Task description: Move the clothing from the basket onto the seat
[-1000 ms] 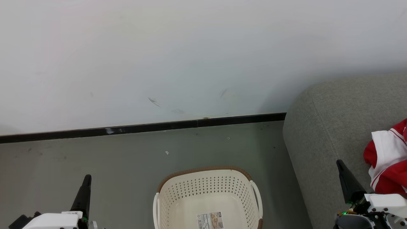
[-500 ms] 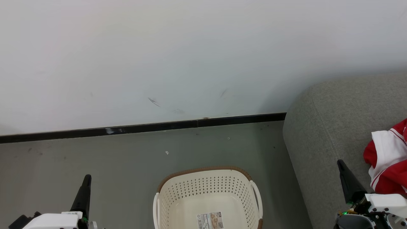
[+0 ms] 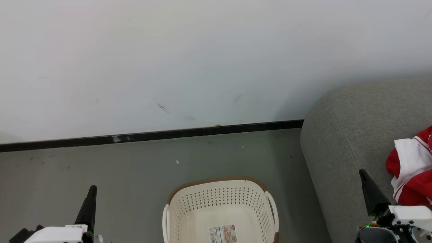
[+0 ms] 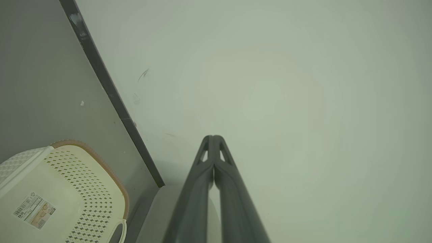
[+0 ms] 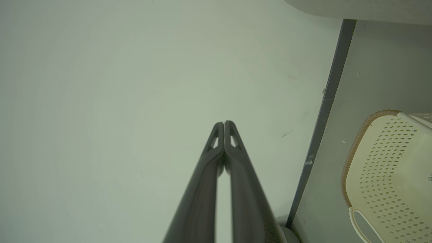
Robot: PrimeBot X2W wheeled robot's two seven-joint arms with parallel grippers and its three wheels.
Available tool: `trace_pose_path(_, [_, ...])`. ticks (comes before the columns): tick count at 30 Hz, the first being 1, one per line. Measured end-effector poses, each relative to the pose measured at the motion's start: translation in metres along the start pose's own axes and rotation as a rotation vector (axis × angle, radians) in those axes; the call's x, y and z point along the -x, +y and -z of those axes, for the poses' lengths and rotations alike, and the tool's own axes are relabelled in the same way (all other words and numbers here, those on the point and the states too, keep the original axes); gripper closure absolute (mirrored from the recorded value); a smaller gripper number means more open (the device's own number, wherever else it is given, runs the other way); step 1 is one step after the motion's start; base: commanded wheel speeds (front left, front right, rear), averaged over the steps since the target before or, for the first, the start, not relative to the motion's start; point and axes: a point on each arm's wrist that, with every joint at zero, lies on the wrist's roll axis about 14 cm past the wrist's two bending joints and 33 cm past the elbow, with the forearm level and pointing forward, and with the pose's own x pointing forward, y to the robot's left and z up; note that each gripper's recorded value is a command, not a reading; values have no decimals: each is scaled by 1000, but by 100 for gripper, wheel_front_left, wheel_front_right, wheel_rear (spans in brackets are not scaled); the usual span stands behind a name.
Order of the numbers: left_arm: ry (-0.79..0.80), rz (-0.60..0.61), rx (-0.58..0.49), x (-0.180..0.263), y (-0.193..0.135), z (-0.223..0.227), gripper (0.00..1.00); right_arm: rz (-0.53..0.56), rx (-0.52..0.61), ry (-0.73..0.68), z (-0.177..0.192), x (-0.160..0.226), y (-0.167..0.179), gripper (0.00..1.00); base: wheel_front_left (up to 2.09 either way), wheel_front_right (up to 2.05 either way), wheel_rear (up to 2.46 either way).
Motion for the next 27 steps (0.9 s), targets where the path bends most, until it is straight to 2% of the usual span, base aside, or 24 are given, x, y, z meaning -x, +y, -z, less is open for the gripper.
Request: trace_pose_path(27, [0, -2, 0, 0, 1, 0, 100, 0, -1, -2, -1, 0, 0, 100, 0, 0, 0])
